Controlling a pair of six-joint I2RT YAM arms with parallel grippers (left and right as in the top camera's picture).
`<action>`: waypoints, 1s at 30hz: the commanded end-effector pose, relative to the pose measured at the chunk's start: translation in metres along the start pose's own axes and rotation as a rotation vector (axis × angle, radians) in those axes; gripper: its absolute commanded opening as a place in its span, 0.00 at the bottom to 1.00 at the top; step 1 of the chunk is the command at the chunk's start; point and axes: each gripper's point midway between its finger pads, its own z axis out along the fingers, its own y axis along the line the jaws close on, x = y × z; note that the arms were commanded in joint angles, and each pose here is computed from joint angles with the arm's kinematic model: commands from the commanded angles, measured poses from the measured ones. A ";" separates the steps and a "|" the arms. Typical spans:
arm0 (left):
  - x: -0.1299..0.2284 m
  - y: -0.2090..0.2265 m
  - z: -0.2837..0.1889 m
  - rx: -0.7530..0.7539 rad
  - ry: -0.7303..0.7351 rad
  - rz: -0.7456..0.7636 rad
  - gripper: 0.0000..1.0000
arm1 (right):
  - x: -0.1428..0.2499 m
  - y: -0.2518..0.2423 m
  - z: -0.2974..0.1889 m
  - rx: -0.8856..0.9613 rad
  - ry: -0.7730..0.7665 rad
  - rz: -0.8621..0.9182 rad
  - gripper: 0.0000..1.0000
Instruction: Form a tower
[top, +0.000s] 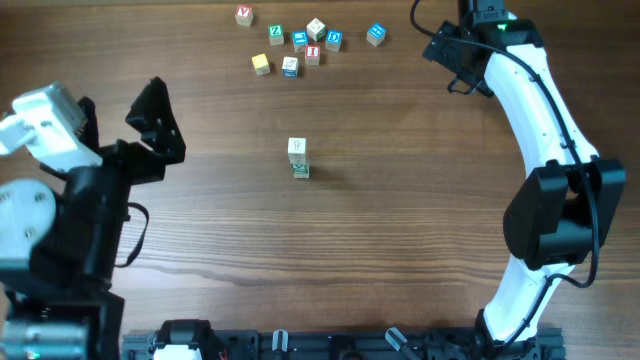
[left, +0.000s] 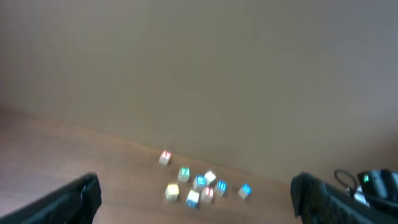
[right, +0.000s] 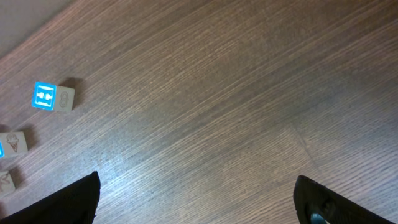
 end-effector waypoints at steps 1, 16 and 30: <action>0.025 0.010 -0.002 0.018 -0.053 -0.001 1.00 | -0.015 0.004 -0.019 -0.024 -0.050 0.004 1.00; 0.098 0.038 -0.033 0.098 -0.264 0.001 1.00 | -0.015 0.004 -0.019 -0.024 -0.050 0.004 1.00; 0.150 0.058 -0.038 0.136 -0.362 0.002 1.00 | -0.015 0.004 -0.019 -0.024 -0.050 0.004 1.00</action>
